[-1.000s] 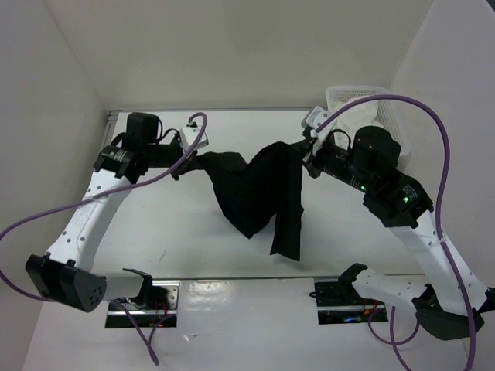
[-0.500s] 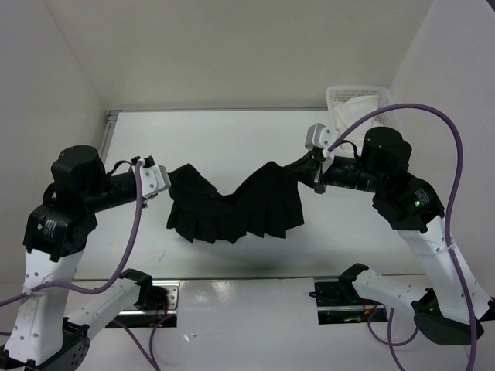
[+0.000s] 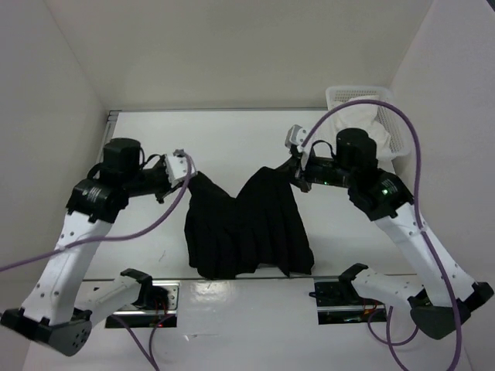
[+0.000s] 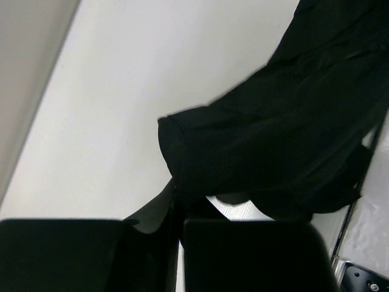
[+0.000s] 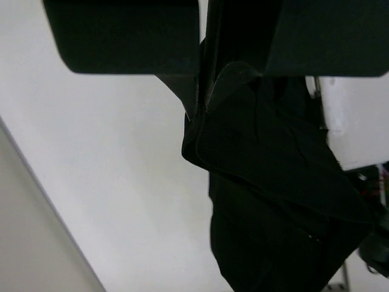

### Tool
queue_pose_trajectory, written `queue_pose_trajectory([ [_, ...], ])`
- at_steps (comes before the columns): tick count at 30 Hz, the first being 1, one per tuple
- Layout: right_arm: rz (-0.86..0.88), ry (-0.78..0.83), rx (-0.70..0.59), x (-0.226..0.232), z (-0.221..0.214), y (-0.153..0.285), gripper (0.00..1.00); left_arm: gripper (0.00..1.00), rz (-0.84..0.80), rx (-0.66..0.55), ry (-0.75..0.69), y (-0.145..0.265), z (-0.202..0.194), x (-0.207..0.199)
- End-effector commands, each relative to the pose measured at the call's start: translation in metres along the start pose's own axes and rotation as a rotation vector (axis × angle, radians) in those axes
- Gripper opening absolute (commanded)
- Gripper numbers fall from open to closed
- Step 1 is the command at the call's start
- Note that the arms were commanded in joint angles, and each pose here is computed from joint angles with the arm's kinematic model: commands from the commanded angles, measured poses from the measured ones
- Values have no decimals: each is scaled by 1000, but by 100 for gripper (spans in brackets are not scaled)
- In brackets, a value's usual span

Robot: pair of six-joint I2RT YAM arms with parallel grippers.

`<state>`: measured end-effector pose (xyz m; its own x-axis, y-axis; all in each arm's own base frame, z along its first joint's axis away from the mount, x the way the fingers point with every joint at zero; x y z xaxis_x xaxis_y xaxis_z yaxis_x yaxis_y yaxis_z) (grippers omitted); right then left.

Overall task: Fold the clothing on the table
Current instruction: Flatten the skirt out

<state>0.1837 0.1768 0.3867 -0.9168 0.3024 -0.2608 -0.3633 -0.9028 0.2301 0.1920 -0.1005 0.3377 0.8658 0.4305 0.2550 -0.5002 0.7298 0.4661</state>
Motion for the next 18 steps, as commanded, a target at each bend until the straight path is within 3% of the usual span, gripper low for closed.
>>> queue_pose_trajectory([
  [1, -151, -19, 59, -30, -29, -24, 0, 0, 106, 100, 33, -31, -21, 32],
  [5, -252, -30, 118, -57, -54, -29, 0, 0, 164, 280, 133, -70, -56, 62],
  [13, -432, -54, 207, -117, -95, -9, 0, 0, 217, 505, 323, -128, -103, 109],
  [18, -450, -82, 263, -127, -128, -9, 0, 13, 209, 559, 381, -153, -119, 125],
])
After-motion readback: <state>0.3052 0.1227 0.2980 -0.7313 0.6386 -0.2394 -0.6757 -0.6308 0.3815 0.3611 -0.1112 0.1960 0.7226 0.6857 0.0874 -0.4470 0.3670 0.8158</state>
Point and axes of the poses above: each gripper's point midway between its finger pads, its own y axis back along the fingers, its own x axis along the line the jaws close on, z = x × y, the point moved 6 cm from there along y, back along the fingers, and after that the axes turned 4 degrees about y, right-handed, at the moved point
